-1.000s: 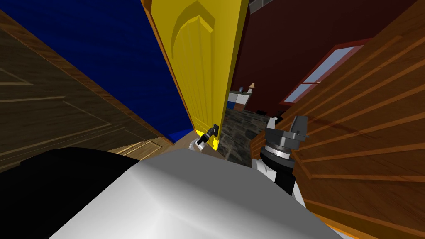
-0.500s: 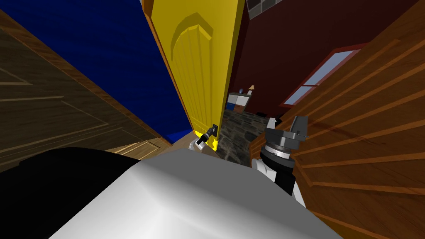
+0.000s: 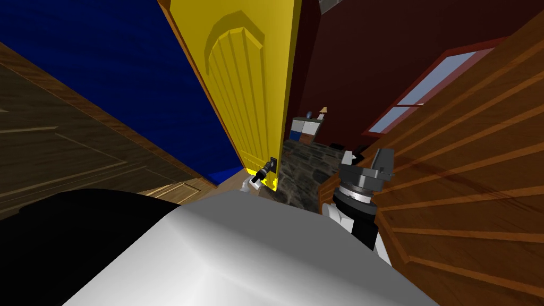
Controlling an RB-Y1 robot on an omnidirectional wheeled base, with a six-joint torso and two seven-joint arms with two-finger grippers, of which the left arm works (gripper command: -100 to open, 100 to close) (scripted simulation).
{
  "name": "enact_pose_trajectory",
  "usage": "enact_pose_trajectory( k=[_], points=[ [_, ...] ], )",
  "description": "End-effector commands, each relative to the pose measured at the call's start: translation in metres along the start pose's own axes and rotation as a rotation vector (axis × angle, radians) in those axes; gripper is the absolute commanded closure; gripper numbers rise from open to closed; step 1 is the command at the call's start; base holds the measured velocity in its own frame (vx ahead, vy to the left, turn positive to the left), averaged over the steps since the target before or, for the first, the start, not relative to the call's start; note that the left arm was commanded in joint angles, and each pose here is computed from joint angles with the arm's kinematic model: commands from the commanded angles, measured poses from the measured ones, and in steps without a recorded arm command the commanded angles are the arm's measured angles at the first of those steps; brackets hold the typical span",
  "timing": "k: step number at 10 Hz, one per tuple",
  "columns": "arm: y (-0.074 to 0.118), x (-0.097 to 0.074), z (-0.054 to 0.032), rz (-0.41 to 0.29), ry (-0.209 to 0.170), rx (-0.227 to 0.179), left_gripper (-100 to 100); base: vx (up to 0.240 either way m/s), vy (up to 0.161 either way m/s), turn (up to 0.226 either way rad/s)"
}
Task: Push the door open
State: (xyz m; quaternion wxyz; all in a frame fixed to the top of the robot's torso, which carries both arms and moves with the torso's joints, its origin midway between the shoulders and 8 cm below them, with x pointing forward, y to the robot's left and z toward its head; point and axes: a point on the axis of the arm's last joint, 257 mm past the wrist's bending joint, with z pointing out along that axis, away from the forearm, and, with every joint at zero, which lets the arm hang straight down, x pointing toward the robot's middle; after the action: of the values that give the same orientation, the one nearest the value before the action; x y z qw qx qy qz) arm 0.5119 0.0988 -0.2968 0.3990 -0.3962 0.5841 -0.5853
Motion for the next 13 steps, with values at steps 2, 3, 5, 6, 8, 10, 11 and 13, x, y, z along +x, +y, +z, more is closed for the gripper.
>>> enact_pose_trajectory(
  k=[2, 3, 5, 6, 8, 10, 11, 13],
  points=[
    [-0.006, -0.020, 0.0059, 0.010, -0.038, 0.013, 100, 0.106, -0.099, 0.033],
    [-0.006, -0.025, 0.0068, 0.011, -0.049, 0.013, 100, 0.080, -0.114, 0.042],
    [-0.006, -0.036, 0.0083, 0.012, -0.073, 0.013, 100, 0.086, -0.092, 0.045],
    [-0.006, -0.041, 0.0090, 0.013, -0.085, 0.012, 100, 0.094, -0.098, 0.041],
    [-0.006, -0.051, 0.0101, 0.013, -0.108, 0.012, 100, 0.097, -0.103, 0.042],
    [-0.006, -0.061, 0.0110, 0.013, -0.131, 0.010, 100, 0.098, -0.102, 0.045],
    [-0.006, -0.066, 0.0113, 0.013, -0.143, 0.010, 100, 0.079, -0.109, 0.035],
    [-0.005, -0.075, 0.0118, 0.012, -0.165, 0.008, 100, 0.087, -0.094, 0.043]
  ],
)
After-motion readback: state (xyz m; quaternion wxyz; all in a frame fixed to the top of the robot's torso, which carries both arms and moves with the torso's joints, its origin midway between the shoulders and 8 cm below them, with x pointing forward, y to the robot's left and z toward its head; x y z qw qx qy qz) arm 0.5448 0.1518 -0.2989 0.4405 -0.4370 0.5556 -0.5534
